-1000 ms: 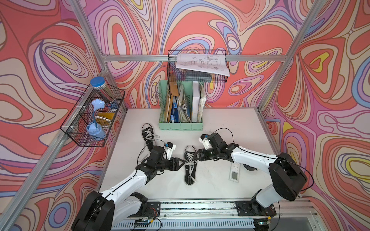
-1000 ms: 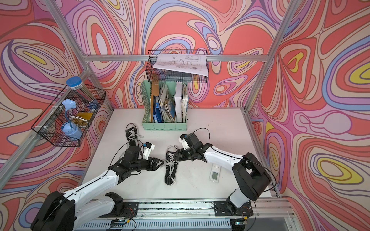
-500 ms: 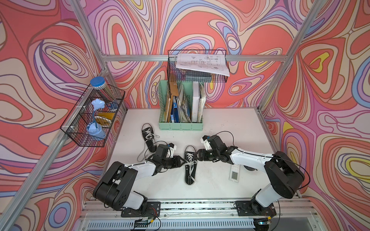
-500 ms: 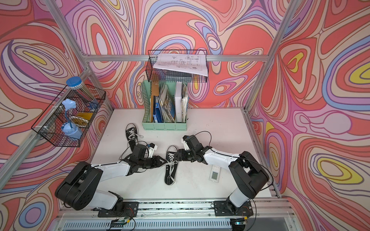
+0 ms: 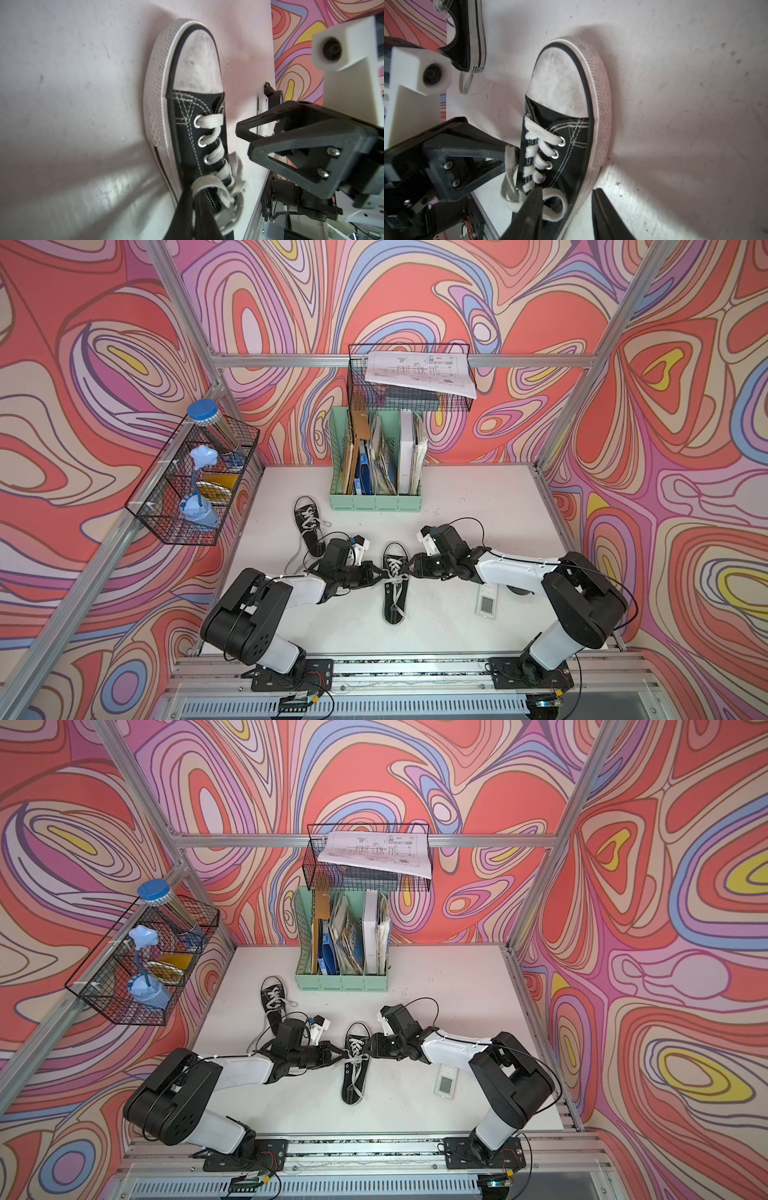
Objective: Tie the shoes
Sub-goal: Tie the shoelace on the shoe, then move the shoe to the center of the board.
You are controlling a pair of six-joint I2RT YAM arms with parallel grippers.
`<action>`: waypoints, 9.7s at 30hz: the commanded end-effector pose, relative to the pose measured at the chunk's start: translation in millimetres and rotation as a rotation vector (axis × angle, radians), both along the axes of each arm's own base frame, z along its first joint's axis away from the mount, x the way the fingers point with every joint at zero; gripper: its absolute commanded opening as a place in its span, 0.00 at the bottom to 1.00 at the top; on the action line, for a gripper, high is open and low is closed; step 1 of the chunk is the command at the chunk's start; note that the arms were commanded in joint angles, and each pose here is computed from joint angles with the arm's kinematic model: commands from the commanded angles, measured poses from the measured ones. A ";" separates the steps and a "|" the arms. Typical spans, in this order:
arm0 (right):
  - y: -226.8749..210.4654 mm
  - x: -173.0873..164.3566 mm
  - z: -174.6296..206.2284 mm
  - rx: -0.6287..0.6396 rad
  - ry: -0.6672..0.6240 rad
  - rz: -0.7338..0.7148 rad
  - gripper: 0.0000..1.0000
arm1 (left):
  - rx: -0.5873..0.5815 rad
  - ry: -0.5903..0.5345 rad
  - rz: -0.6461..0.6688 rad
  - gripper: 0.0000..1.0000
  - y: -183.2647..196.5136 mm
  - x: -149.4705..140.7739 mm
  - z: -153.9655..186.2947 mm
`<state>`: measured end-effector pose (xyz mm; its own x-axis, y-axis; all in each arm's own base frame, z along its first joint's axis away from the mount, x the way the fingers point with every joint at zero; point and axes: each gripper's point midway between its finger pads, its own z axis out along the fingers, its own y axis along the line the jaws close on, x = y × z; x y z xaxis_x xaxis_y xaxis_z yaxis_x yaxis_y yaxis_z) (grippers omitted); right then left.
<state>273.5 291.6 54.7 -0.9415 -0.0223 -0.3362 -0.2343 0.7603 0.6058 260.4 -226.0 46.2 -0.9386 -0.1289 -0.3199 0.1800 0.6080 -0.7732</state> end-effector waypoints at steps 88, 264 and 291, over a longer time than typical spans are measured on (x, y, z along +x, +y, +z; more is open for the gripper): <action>-49.5 -6.9 -11.4 -0.594 -0.118 0.050 0.00 | 0.310 -0.033 0.068 0.00 50.3 -12.6 -6.8; -85.1 112.2 54.0 -0.326 -0.276 -0.040 0.60 | 0.424 -0.004 0.528 0.00 181.6 128.8 31.0; -44.2 29.3 40.6 -0.099 -0.176 0.092 0.60 | 0.515 -0.253 0.231 0.00 17.4 16.2 69.1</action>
